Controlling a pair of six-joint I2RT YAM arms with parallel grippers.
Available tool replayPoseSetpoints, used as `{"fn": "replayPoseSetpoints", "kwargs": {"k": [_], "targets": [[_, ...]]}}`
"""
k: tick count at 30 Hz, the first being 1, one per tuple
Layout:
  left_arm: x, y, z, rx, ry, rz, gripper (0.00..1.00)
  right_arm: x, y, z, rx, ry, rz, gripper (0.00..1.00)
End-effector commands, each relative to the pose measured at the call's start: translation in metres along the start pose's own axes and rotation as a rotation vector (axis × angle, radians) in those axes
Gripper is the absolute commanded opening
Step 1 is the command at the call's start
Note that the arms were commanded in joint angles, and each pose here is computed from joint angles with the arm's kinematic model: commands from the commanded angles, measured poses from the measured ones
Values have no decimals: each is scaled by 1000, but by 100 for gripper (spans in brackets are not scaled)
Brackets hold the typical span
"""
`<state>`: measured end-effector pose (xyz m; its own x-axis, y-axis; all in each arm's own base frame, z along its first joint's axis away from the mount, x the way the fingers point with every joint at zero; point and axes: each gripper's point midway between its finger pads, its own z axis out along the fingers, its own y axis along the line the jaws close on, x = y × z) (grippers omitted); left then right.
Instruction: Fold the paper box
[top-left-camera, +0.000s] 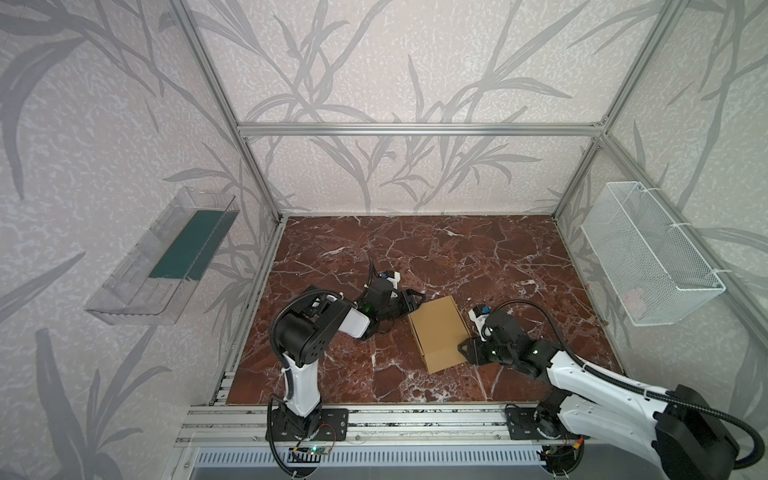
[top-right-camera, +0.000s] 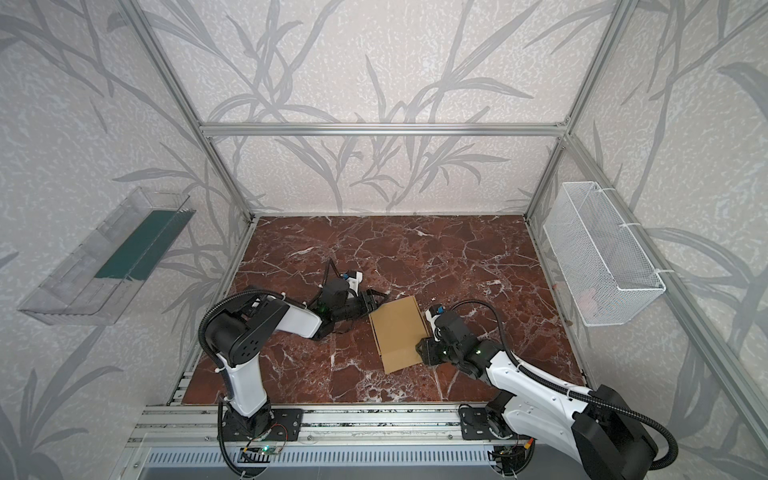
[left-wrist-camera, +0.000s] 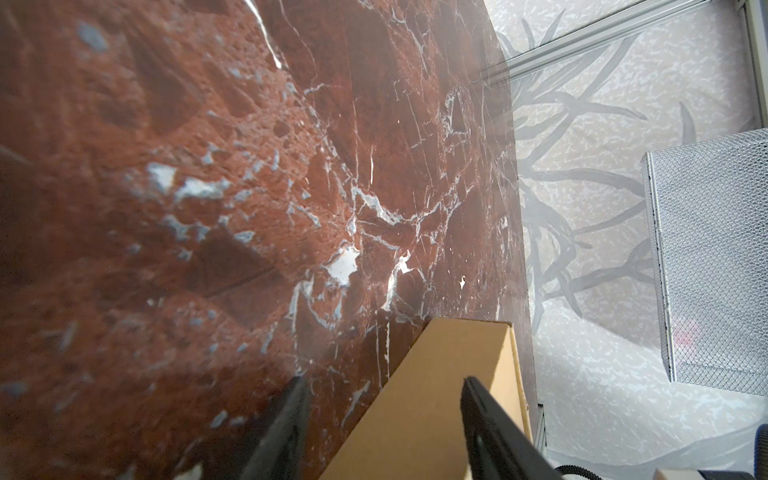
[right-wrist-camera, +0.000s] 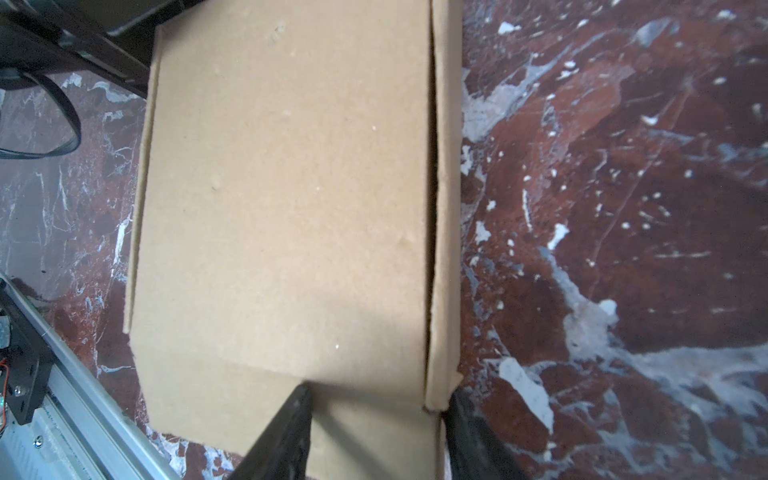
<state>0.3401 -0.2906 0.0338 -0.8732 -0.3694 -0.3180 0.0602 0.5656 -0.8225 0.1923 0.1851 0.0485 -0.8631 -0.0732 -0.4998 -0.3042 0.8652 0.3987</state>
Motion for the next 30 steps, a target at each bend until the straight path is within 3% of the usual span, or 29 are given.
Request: {"fn": "replayPoseSetpoints", "kwargs": {"k": [1,22,30], "targets": [[79,70,-9,-234,237,-142,62,-6,-13,-1,77,-24,-10,51],[80,73,-11,-237,237,-143,62,12,-18,-13,69,-8,39,60],[79,71,-10,-234,239,-140,62,13,-29,-26,130,-31,61,65]]}}
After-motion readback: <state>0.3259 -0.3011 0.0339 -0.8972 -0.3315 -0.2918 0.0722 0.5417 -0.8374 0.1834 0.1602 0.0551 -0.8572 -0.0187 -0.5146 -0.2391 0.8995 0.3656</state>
